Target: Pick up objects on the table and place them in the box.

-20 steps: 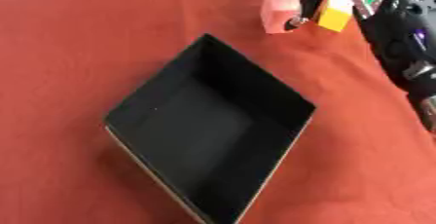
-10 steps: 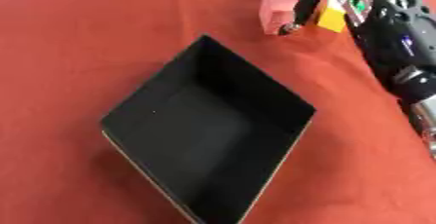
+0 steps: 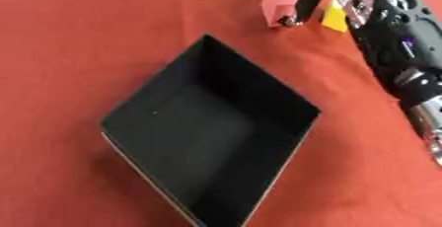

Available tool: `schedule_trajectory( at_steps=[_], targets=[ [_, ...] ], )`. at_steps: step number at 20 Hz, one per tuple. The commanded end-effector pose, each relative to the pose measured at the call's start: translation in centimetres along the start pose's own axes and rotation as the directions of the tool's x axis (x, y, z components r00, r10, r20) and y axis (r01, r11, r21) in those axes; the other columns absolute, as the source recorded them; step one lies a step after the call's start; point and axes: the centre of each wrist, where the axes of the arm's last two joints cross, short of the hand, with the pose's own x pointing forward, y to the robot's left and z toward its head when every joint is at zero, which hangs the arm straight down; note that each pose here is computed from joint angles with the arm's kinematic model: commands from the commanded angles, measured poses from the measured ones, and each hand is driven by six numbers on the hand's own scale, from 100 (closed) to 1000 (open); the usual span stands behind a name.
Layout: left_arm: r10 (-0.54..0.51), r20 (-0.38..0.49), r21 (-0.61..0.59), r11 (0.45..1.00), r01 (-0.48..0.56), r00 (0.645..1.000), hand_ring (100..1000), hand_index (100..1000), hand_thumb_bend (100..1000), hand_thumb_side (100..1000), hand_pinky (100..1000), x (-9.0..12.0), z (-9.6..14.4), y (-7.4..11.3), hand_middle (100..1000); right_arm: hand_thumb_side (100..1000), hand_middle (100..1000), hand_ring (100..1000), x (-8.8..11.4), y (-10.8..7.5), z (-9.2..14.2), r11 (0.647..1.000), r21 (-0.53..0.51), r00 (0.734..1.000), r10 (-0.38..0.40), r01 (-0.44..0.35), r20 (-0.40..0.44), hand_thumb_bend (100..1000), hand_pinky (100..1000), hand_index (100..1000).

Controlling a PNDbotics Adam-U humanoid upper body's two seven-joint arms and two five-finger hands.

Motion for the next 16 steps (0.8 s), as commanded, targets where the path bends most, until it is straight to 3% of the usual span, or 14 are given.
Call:
schedule_trajectory(
  at_steps=[1,9,13,16],
  targets=[
    [-0.010,0.027,-0.019,1.000,0.011,1.000,754,854,190,834,562,0.5,-0.4,0.2,670,100,530,672,-0.2,-2.2,1.1,0.998,-0.061,1.000,-0.002,0.002,0.004,100,798,712],
    [-0.016,0.026,-0.018,1.000,0.017,1.000,752,854,191,829,564,0.4,-0.3,0.3,670,100,480,623,-0.1,-3.8,3.1,0.992,-0.123,0.998,0.012,-0.004,0.065,100,783,681],
    [-0.024,0.029,-0.016,1.000,0.024,0.999,752,853,192,827,566,0.4,-0.4,0.5,670,100,490,630,0.6,-5.1,6.0,0.980,-0.180,0.983,0.113,-0.085,0.148,100,772,681],
    [-0.026,0.030,-0.017,0.999,0.027,0.999,752,853,193,826,566,0.4,-0.4,0.5,670,100,512,652,1.9,-5.5,9.3,0.958,-0.226,0.949,0.224,-0.174,0.220,100,767,685]
  ],
)
